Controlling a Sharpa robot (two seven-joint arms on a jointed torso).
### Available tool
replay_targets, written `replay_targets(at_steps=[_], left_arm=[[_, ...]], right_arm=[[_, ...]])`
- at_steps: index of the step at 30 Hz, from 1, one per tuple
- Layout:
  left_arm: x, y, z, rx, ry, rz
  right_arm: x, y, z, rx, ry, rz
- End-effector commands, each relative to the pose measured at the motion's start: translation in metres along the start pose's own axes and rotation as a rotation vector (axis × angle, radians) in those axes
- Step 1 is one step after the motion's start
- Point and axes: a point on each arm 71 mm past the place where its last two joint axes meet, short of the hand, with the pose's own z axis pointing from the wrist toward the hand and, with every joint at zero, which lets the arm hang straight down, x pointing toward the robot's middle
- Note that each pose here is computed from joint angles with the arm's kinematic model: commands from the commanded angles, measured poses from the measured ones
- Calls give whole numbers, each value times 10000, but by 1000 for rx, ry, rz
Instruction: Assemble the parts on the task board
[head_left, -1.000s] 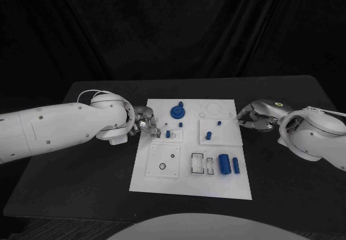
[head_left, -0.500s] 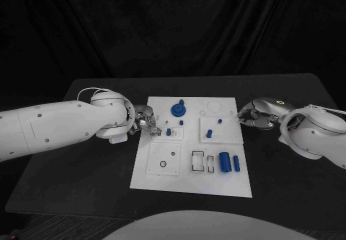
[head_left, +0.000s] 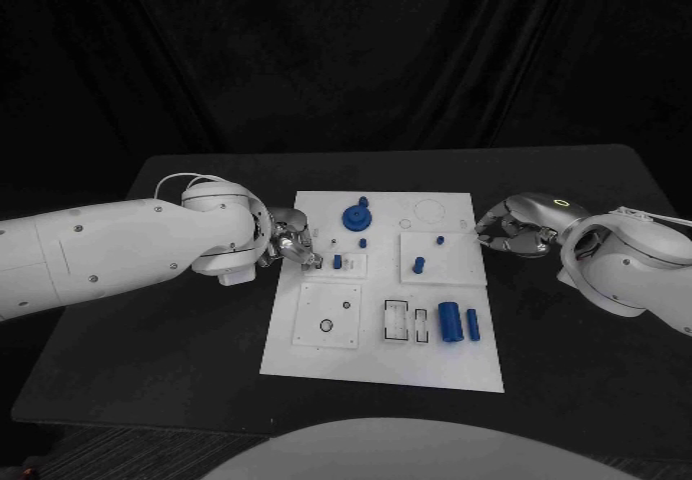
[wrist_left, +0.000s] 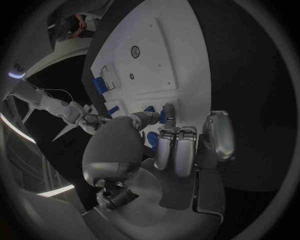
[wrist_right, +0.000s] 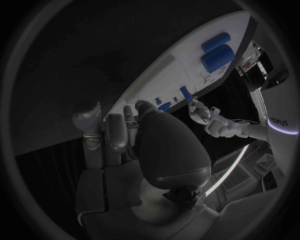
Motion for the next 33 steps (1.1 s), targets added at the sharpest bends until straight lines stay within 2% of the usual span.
replay_targets(at_steps=[1,14,33], left_arm=[[-2,-29,7,21,7,-4],[12,-65,23,32,8,-2],[33,-27,4,17,21,1]], right_arm=[[9,-9,-3,14,-3,0],[12,-10,-5,14,-3,0],[22,-5,-3,12,0,1]])
